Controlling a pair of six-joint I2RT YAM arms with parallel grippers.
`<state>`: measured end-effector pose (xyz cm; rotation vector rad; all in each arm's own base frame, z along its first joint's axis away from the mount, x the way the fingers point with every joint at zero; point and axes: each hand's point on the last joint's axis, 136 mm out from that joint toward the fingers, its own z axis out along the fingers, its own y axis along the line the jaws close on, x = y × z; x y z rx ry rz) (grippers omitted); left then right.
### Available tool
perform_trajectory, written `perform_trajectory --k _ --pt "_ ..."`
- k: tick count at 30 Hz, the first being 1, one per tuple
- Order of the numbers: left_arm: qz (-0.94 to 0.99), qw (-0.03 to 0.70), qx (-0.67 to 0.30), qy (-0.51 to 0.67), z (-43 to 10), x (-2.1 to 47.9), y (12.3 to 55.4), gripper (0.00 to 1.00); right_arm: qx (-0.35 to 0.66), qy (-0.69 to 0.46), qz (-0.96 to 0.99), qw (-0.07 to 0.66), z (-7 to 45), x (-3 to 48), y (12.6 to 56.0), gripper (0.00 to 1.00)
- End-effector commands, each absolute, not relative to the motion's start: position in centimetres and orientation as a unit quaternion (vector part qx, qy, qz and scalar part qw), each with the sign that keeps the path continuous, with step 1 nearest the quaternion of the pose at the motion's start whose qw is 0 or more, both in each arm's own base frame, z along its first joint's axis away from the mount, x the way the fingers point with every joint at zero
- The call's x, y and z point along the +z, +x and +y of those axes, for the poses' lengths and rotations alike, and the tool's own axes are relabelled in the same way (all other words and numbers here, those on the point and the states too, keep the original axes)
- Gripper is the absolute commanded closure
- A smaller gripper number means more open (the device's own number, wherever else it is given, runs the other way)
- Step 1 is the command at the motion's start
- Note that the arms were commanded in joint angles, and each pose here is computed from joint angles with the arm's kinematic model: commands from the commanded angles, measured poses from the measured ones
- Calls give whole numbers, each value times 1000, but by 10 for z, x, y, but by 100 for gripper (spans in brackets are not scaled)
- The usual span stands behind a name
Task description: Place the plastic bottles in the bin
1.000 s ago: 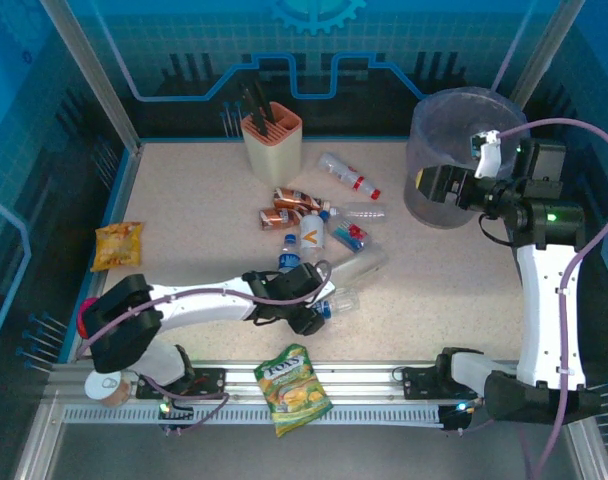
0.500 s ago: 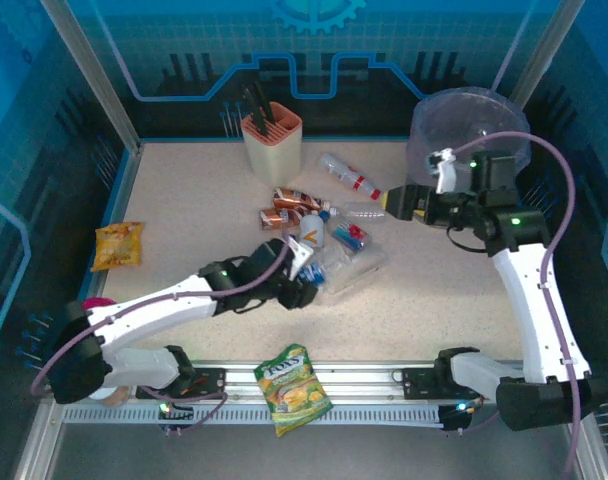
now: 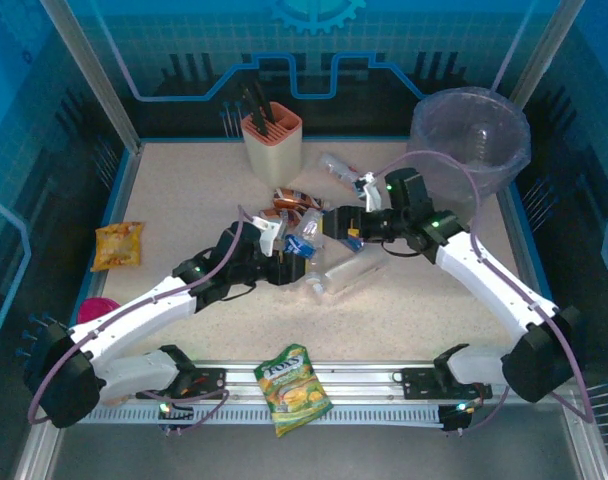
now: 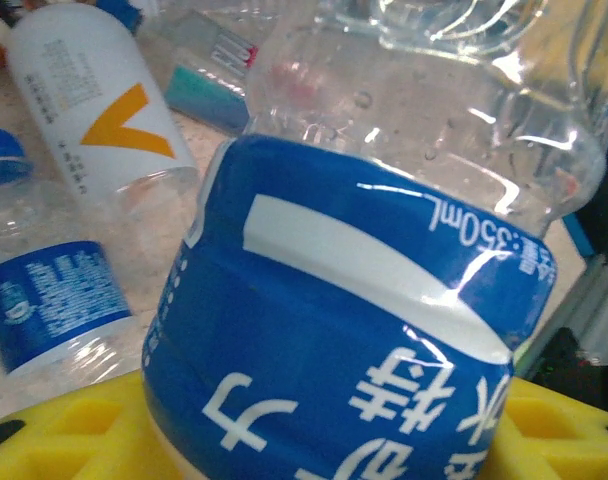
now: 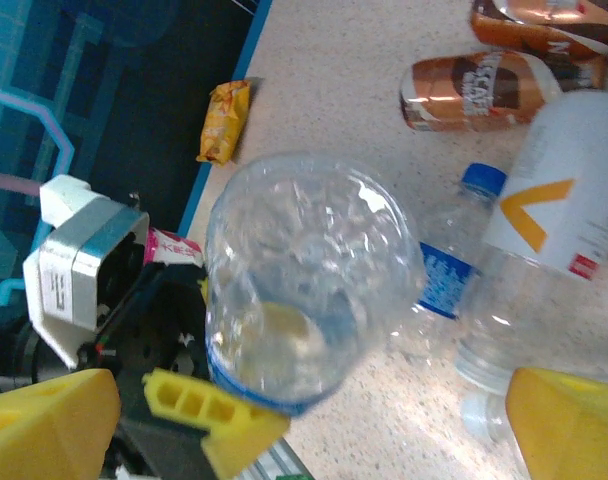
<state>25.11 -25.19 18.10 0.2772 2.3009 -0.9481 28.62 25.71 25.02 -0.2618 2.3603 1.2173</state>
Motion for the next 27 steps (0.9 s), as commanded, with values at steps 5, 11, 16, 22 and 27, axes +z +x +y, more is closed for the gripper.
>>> perform_trajectory --k 5,11,16,22,27 --pt "852 309 -409 111 -266 191 250 49 468 -95 845 240 283 245 304 6" --pt "851 308 -410 112 -267 190 250 49 472 -90 844 237 286 241 308 28" --pt "851 313 -408 108 -265 193 251 40 472 -92 842 244 285 248 309 38" --pt "845 320 -417 102 -264 200 249 24 466 -87 841 261 272 256 314 43" --pt "845 333 -407 97 -255 207 246 2 444 -89 835 312 243 291 329 44"
